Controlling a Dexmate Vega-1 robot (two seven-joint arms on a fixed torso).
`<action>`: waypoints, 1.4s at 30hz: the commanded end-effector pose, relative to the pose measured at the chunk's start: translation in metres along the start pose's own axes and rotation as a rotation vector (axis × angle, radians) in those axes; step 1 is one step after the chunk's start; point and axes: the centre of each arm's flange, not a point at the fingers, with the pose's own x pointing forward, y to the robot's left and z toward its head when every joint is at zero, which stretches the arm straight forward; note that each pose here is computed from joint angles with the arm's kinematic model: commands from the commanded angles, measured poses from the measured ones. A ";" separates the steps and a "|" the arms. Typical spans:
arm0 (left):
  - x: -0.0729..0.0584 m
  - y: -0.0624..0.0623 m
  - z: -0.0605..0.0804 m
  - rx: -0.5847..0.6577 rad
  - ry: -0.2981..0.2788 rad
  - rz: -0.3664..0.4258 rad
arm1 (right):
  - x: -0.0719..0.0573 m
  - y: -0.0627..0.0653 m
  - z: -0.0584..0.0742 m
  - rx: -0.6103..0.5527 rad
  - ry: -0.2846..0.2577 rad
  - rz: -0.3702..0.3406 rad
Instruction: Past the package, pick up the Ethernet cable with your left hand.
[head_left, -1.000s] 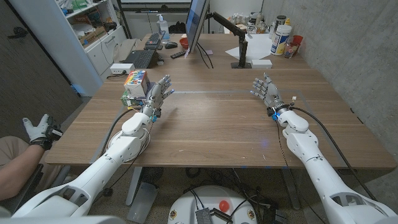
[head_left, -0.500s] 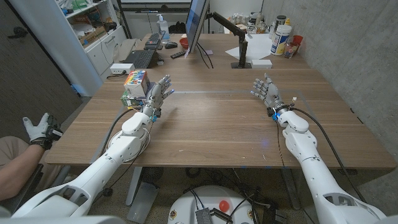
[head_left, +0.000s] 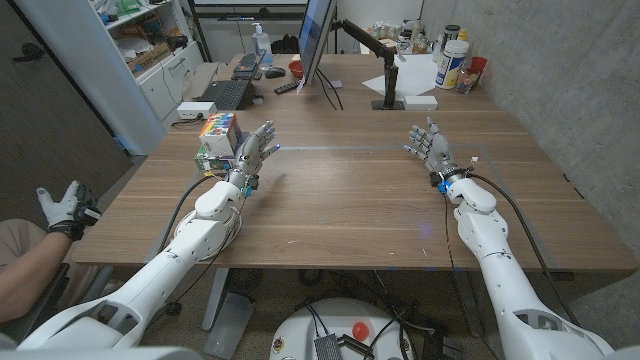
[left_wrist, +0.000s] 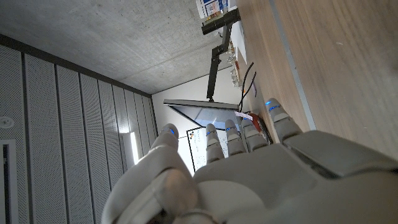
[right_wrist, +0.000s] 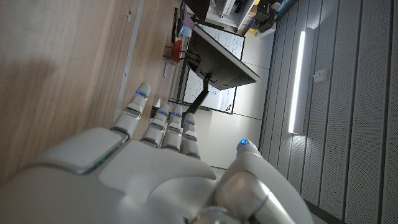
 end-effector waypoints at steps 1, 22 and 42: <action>-0.004 -0.003 0.002 0.025 0.009 -0.005 | 0.000 0.000 -0.001 0.007 0.001 -0.002; -0.017 -0.001 0.009 0.039 0.008 0.008 | 0.000 0.001 0.000 -0.003 0.007 0.005; -0.033 -0.005 0.022 0.065 0.002 0.003 | 0.003 0.007 -0.001 -0.012 0.007 0.022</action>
